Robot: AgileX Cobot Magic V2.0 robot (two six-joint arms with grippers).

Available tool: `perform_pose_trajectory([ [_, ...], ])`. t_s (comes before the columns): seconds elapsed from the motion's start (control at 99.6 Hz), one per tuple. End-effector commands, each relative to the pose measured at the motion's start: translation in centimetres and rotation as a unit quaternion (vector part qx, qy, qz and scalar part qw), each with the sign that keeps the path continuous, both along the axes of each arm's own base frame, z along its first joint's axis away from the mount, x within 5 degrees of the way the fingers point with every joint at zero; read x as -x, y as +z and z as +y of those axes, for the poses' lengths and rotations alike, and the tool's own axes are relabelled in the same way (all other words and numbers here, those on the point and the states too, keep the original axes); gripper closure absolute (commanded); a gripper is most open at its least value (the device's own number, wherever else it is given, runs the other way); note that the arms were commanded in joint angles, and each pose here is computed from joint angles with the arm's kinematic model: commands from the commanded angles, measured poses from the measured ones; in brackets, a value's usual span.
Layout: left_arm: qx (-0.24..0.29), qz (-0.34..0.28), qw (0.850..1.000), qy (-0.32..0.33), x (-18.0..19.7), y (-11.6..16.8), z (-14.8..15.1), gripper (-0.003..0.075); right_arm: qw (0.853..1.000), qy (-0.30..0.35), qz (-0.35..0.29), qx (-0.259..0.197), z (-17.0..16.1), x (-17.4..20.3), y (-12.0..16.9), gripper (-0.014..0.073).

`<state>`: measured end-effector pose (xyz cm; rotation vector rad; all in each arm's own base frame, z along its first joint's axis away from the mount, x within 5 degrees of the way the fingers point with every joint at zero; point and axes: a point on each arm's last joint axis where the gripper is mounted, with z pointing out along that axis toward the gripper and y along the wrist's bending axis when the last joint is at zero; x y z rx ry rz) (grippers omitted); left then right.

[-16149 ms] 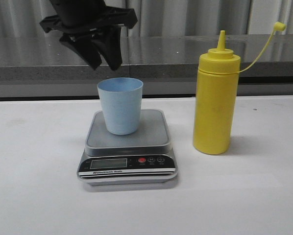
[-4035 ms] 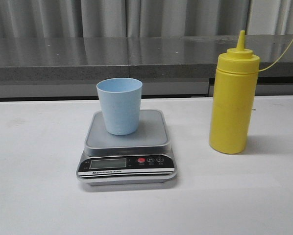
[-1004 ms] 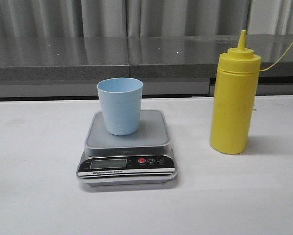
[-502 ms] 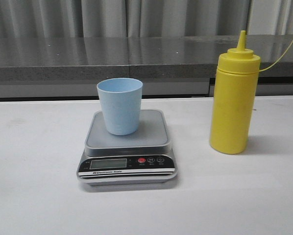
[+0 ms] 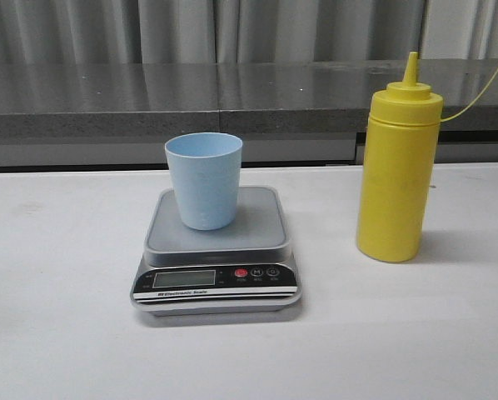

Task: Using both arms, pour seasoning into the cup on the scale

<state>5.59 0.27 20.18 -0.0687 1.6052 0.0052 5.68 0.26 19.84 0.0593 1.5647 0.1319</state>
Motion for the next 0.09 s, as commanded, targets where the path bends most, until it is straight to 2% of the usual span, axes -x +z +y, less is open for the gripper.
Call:
perform_pose_trajectory([
  [0.0,0.001,-0.040,0.999,0.000,0.08,-0.31,-0.01,0.0740,0.998,-0.004,-0.060,0.000,-0.06,0.33,1.38,0.0663],
  [0.08,0.001,-0.040,0.999,0.000,0.08,-0.31,-0.01,0.0740,0.998,-0.004,-0.060,0.000,-0.06,0.33,1.38,0.0663],
])
